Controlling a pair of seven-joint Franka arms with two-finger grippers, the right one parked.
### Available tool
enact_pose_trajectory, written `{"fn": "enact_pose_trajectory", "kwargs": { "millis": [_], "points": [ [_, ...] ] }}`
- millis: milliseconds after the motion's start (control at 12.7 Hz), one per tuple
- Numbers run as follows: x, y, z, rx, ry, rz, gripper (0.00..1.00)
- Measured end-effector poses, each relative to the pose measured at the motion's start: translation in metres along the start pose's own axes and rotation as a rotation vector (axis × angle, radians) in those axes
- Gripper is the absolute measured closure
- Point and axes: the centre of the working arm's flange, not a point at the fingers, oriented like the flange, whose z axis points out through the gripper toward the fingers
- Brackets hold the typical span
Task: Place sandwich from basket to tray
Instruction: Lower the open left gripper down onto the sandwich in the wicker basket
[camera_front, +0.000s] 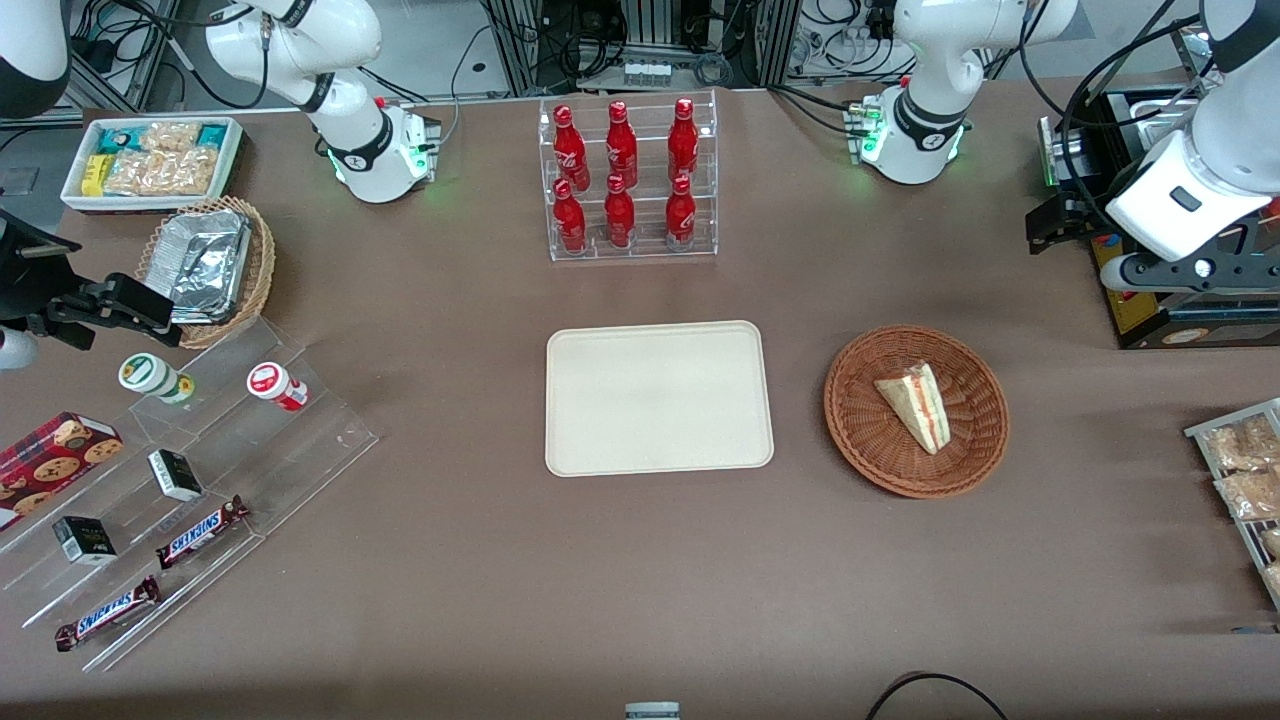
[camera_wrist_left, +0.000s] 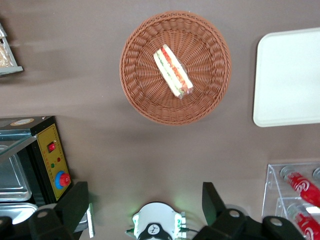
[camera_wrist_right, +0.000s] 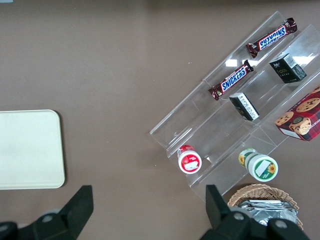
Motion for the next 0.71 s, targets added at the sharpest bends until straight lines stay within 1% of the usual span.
{"fn": "enact_pose_trajectory", "kwargs": {
  "millis": [236,393,472,551,708],
  "points": [
    [0.002,0.005,0.002,-0.027,0.001,-0.004,0.0],
    [0.014,0.007,0.019,-0.028,-0.019,-0.003,0.0],
    [0.024,0.008,0.036,-0.029,-0.032,-0.002,0.0],
    [0.035,0.01,0.056,-0.031,-0.035,-0.002,0.0],
    [0.056,0.02,0.102,-0.033,-0.017,0.008,0.0]
  ]
}}
